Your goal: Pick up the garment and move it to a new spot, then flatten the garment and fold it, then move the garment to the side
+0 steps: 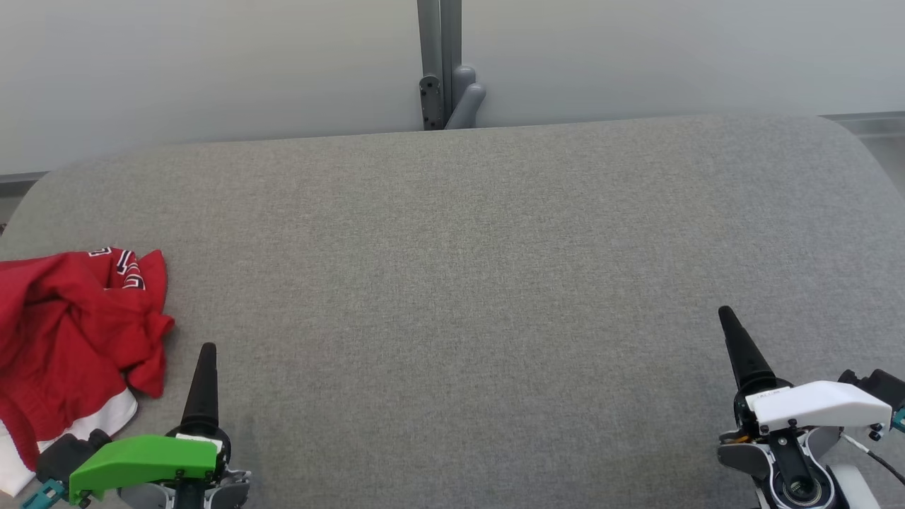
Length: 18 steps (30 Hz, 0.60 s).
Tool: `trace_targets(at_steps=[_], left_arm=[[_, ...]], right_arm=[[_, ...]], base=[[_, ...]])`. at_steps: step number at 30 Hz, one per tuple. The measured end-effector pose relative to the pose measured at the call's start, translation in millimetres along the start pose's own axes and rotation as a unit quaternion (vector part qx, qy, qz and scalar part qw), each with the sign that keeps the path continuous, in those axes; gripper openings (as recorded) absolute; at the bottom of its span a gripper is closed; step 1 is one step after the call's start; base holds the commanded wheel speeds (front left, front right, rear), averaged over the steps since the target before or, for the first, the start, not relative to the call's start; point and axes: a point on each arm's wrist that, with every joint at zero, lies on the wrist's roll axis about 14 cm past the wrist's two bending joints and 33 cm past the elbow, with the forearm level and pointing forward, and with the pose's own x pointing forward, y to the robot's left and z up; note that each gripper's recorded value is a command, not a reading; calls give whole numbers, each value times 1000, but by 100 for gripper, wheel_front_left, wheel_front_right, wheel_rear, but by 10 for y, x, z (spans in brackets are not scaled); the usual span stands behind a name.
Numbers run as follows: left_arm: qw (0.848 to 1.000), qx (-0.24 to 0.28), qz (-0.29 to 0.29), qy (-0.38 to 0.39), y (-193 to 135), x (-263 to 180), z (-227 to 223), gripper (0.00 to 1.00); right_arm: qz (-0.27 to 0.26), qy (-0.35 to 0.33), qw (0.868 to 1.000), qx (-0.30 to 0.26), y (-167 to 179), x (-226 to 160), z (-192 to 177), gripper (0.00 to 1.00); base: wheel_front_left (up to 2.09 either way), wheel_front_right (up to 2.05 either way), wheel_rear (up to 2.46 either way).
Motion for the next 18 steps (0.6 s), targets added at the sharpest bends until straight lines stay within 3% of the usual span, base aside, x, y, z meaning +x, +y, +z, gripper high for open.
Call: trace_targets(at_steps=[18], left_arm=[[985,171,11,7,9,33,-102,100]], right_arm=[[10,8,987,-157,43,34,-64,100]], base=[[0,0,0]])
